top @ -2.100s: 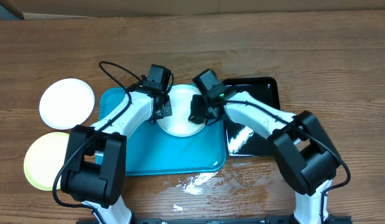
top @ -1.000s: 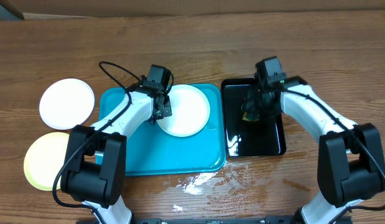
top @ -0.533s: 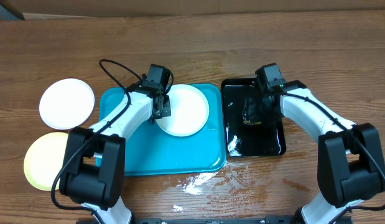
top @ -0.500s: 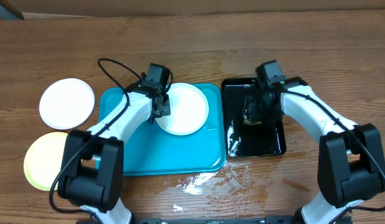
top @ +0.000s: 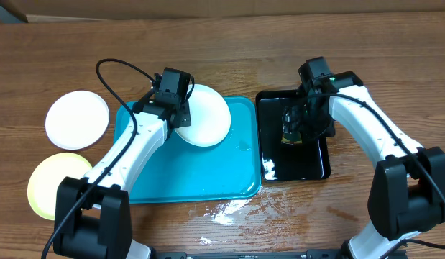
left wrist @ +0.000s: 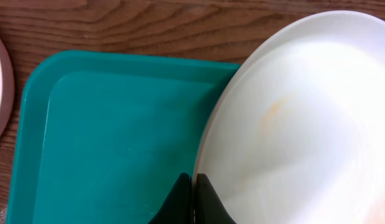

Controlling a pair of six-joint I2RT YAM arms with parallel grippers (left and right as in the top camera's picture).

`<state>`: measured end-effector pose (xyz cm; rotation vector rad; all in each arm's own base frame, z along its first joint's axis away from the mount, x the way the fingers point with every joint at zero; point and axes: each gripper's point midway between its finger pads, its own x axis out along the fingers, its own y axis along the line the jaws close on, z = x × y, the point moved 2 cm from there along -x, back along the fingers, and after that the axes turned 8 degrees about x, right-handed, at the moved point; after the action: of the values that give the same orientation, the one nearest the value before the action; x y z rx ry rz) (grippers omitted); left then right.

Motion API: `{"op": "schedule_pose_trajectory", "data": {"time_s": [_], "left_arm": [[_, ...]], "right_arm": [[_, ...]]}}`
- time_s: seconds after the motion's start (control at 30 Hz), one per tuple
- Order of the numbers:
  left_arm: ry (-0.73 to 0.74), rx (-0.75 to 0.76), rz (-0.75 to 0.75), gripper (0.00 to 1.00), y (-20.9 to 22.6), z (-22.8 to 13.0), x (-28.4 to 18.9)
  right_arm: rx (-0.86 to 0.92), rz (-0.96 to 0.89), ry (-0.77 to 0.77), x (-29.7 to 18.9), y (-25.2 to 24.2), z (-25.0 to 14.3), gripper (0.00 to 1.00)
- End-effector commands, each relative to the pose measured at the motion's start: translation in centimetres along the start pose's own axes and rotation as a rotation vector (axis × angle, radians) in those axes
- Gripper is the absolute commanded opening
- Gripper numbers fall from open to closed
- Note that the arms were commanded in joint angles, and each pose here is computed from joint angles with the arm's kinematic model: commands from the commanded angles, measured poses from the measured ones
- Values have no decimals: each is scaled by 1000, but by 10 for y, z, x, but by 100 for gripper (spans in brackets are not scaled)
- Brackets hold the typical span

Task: Clean dirty plates on tray and stack at the side
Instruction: 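Return the sponge to the black tray with the right gripper, then lift the white plate with the left gripper and carry it left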

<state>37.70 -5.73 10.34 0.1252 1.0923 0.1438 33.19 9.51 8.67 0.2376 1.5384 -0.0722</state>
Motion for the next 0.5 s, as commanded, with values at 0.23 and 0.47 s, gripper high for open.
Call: {"op": "schedule_pose_trajectory", "data": {"time_s": [0.23,0.47], "left_arm": [[-182,118,61,4,-21,19,-51],[-351,289,322,4,-41,26,-89]], "right_arm": [[56,71,-19,-18,-8,10,95],[36,71,-20,-18,-8,10,100]]}}
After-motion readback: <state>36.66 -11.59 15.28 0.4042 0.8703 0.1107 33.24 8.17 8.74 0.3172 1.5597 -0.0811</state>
